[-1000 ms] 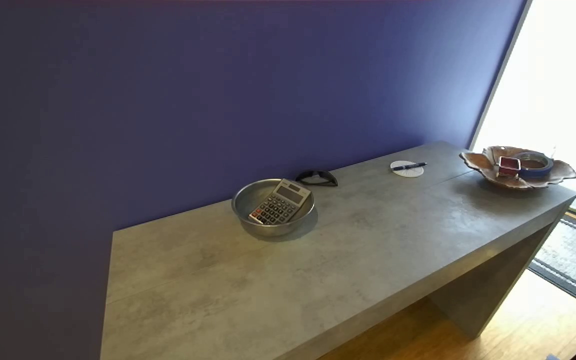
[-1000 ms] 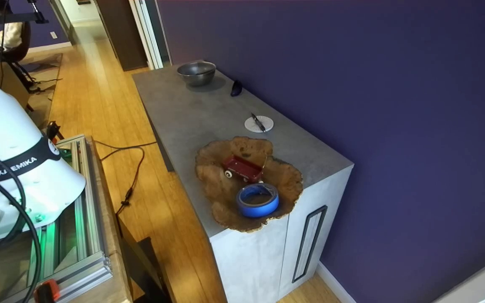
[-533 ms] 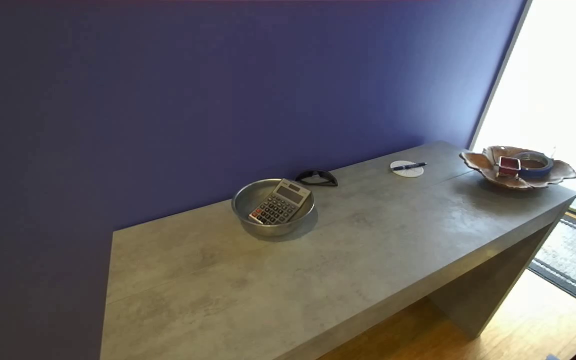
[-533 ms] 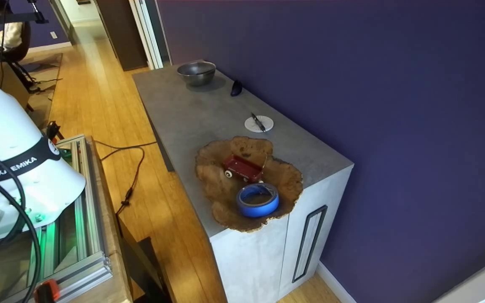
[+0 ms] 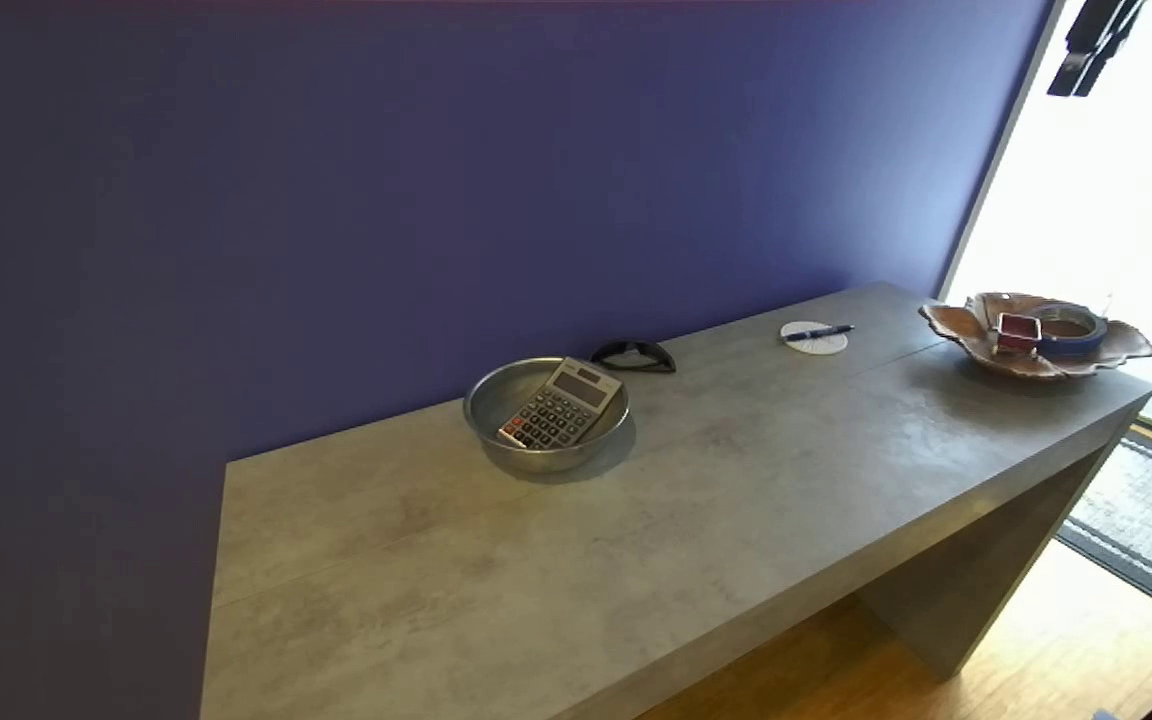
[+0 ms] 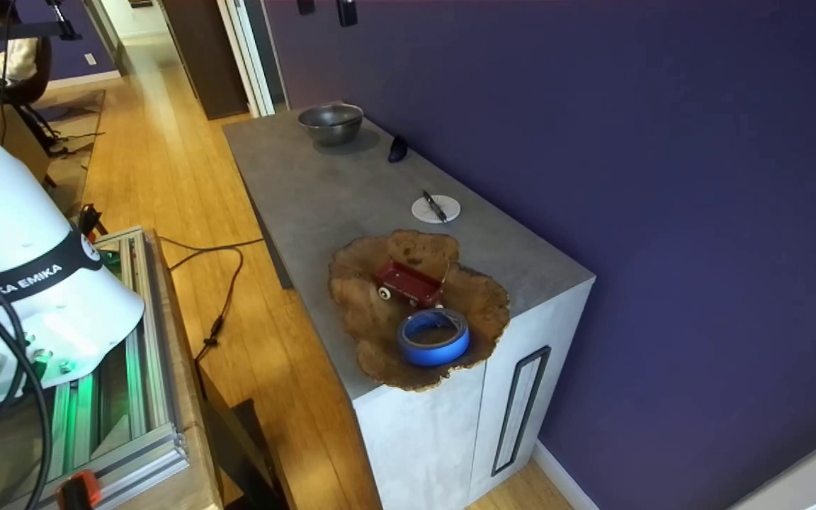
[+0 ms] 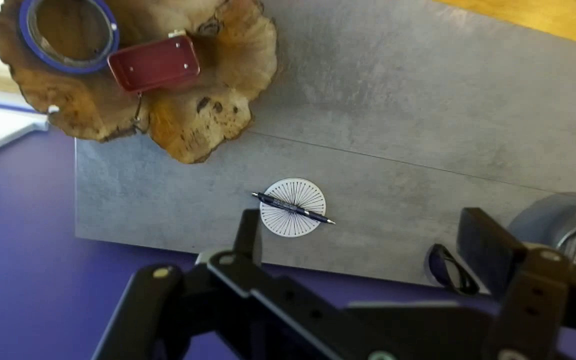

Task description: Put the pen on the wooden tray.

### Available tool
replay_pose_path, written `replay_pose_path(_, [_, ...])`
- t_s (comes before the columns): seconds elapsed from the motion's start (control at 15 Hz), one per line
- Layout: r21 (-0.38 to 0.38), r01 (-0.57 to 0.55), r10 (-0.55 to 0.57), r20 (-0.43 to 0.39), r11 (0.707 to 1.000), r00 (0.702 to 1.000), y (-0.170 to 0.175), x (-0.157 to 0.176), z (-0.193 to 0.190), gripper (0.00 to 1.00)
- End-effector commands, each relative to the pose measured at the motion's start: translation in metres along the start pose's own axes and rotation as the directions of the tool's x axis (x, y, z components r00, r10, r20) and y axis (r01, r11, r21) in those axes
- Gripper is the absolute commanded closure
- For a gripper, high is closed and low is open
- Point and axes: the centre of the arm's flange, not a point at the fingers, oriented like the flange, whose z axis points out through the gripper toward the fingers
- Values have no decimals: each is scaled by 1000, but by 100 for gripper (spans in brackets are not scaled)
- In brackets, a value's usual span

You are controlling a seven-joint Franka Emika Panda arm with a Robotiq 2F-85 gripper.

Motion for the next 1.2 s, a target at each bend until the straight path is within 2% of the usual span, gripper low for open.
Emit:
replay_pose_path(0.0, [-99, 115, -109, 65, 988, 992, -20, 64, 74, 0])
replay_pose_path(0.2, [-63, 167, -154, 165, 984, 974, -29, 79, 159, 0])
replay_pose_path(0.33, [4, 168, -164, 245, 986, 955, -31, 75, 214, 0])
replay_pose_path(0.4, [-27, 148, -140, 193, 989, 971, -34, 53, 174, 0])
replay_pose_path(0.53, [-8, 156, -149, 251, 988, 957, -33, 55, 214, 0])
replay_pose_path(0.73, [-6, 158, -151, 256, 987, 955, -31, 62, 222, 0])
replay_pose_path(0.8, [2, 195, -193, 161, 981, 968, -37, 66, 230, 0])
replay_pose_path(0.93, [-41, 280, -277, 67, 959, 958, -38, 81, 255, 0])
replay_pose_path(1.0, [-21, 313, -313, 11, 949, 950, -37, 89, 268, 0])
replay_pose_path(1.13, [24, 373, -372, -47, 927, 927, -32, 102, 292, 0])
